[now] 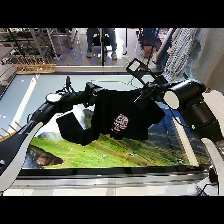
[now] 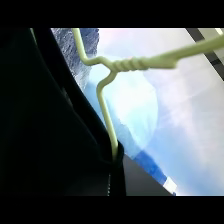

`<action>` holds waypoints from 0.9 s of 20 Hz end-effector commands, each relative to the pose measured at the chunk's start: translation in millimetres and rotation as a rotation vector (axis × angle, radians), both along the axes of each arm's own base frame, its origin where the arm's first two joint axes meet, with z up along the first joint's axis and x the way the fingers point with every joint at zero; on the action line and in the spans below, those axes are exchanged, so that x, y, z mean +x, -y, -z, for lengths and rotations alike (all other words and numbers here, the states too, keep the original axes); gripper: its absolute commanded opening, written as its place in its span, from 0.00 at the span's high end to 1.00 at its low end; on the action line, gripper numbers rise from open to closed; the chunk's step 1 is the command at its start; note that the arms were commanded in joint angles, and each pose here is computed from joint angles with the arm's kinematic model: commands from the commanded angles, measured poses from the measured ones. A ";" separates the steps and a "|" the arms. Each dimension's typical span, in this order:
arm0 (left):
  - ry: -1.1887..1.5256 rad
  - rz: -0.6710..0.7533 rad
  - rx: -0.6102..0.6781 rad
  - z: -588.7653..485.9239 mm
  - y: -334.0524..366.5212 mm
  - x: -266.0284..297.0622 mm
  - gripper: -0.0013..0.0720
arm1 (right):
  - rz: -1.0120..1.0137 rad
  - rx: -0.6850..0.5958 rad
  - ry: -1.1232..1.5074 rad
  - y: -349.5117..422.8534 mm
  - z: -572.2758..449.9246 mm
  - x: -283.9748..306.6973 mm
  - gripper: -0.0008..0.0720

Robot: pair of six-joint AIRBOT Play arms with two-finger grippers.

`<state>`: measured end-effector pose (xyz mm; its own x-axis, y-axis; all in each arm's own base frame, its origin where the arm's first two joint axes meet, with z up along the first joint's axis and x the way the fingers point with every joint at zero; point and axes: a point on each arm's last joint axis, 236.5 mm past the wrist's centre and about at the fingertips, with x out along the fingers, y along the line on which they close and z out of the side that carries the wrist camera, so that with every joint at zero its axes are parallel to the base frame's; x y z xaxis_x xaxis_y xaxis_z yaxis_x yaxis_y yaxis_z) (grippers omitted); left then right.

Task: Fold the clothes and pants, and hang the long-sleeved shirts on hangers.

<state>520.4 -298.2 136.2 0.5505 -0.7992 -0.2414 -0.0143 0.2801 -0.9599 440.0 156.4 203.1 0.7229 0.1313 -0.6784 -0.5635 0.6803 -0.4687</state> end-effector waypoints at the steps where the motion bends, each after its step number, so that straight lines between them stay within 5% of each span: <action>1: -0.010 -0.016 -0.051 -9.1 0.4 2.3 0.28 | -0.002 0.000 0.000 -0.6 -0.2 -0.4 0.94; 5: -0.015 -0.022 -0.053 -6.8 0.2 3.9 0.30 | -0.005 -0.001 0.004 -0.9 -0.8 0.1 0.94; 7: -0.013 -0.019 -0.042 -4.9 0.9 3.3 0.50 | -0.005 0.001 0.007 -1.2 -1.3 0.6 0.94; 14: -0.074 -0.024 -0.058 15.4 4.9 7.0 0.52 | -0.012 -0.002 0.008 -1.9 -1.4 0.5 0.94; 18: -0.077 -0.022 -0.056 18.1 5.8 7.0 0.82 | -0.016 -0.009 0.010 -1.5 -1.6 0.8 0.94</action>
<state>526.8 -303.5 120.8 0.5506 -0.8007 -0.2363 -0.0849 0.2279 -0.9700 440.6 157.9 203.9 0.7254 0.1372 -0.6745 -0.5700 0.6690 -0.4770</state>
